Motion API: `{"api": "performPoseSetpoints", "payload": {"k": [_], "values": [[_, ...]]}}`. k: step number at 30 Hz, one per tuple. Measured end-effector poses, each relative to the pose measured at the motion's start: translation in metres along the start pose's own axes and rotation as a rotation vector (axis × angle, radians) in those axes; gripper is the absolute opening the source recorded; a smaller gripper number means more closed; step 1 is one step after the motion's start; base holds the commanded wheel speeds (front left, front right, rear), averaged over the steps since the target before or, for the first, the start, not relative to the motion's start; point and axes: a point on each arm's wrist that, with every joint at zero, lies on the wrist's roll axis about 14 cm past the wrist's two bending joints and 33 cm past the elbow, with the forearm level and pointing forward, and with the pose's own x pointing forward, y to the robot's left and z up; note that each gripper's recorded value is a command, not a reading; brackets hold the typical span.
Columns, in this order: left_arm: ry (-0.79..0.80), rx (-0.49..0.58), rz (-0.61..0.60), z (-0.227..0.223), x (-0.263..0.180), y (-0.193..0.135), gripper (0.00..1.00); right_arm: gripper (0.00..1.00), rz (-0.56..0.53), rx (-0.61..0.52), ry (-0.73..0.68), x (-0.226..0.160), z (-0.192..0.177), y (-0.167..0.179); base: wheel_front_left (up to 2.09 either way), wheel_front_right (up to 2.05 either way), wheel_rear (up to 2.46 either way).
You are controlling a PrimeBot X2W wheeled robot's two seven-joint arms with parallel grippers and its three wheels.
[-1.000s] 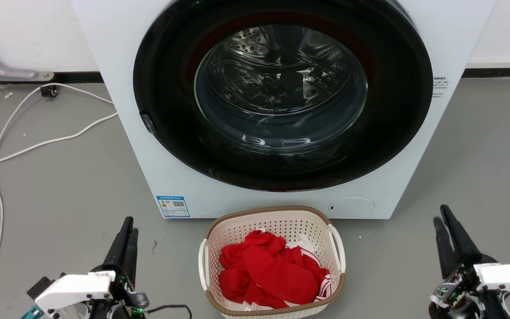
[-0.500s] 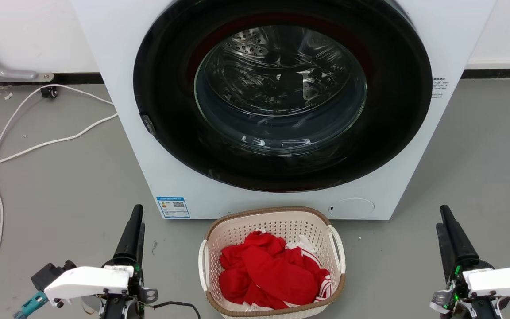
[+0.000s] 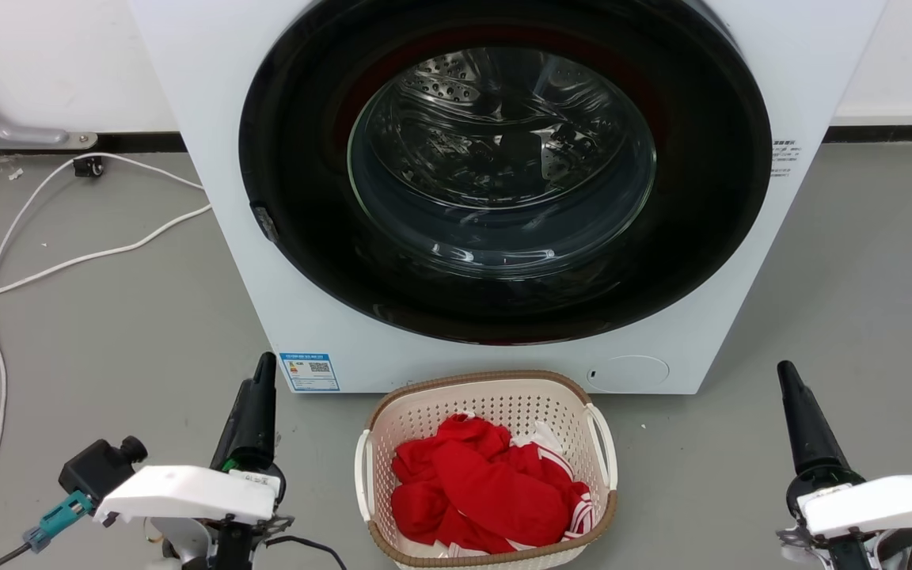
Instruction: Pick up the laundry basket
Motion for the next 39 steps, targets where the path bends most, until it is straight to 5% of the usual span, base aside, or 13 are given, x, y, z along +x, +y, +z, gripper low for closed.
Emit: {"api": "performPoseSetpoints", "payload": {"k": [20,39], "values": [[0.014,0.401,-0.055,-0.008,0.000,-0.015,1.00,1.00,0.070,-0.373,0.051,-0.005,-0.009,0.022,0.00,0.00,0.00],[0.010,0.640,-0.073,-0.014,-0.003,-0.018,1.00,1.00,0.077,-0.612,0.046,-0.012,-0.008,0.024,0.00,0.00,0.00]]}}
